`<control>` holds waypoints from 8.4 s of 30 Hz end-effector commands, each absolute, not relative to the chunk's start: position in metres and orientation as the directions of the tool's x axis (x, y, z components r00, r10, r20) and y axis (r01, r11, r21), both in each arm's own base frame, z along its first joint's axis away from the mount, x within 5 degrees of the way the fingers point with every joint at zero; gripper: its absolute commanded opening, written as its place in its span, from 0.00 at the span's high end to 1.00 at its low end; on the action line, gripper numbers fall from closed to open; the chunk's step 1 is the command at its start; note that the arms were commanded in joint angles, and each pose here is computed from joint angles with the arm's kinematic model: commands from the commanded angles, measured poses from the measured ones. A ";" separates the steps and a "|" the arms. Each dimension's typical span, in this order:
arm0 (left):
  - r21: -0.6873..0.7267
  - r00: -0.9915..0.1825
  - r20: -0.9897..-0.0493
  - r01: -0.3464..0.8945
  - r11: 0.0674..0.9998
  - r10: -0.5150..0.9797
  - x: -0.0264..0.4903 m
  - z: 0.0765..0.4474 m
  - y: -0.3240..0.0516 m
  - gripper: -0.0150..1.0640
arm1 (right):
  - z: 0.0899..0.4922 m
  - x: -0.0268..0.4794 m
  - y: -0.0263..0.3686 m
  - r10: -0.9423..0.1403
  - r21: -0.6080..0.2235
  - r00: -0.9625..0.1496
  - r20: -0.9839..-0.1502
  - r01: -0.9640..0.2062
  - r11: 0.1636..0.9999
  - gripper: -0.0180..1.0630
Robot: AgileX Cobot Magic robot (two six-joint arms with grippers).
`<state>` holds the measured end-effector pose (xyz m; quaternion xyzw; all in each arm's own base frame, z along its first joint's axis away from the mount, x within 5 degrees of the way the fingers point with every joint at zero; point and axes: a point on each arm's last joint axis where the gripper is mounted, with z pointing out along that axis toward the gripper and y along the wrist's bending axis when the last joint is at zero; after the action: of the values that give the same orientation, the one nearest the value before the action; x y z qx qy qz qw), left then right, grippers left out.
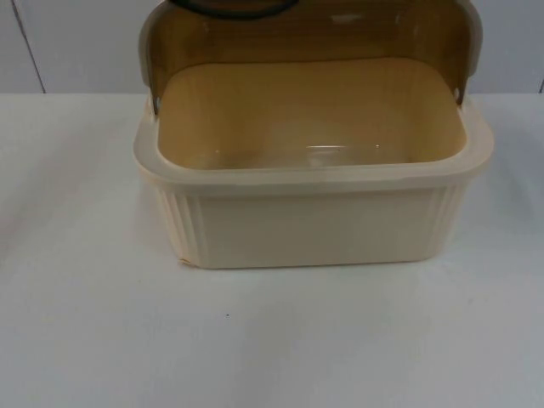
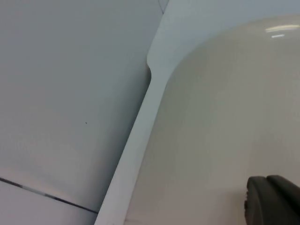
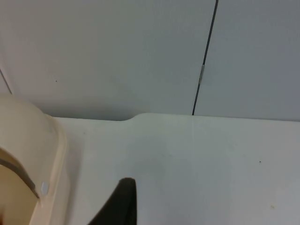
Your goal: Open the box lid with the left hand, place the block into the box with the right hand, then close the box lid with the left hand.
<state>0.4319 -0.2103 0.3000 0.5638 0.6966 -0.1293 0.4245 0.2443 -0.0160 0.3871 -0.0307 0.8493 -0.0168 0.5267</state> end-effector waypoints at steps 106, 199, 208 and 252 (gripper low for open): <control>-0.069 -0.459 -0.885 -0.030 0.997 -0.075 0.299 0.347 0.032 0.99 | 0.390 0.242 -0.016 -0.046 -0.038 -0.428 -0.903 -0.026 0.999 0.02; 0.045 -0.207 -0.975 0.175 0.984 0.081 0.105 0.392 -0.015 0.02 | 0.367 0.055 0.009 0.008 0.019 -0.210 -0.978 -0.051 0.999 0.02; 0.156 -0.030 -0.987 0.123 0.980 0.161 0.034 0.398 -0.011 0.02 | 0.378 0.011 0.015 -0.006 0.004 -0.138 -0.990 -0.076 0.997 0.02; 0.066 -0.405 -0.911 0.055 0.996 0.082 -0.016 0.300 -0.002 0.02 | 0.285 -0.010 0.003 -0.036 -0.039 -0.458 -0.888 -0.003 0.999 0.02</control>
<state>-0.0184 -0.0030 0.3034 0.0447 0.8389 0.0120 0.5424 -0.0133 0.0045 0.2887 -0.0219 0.8573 -0.0131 0.5141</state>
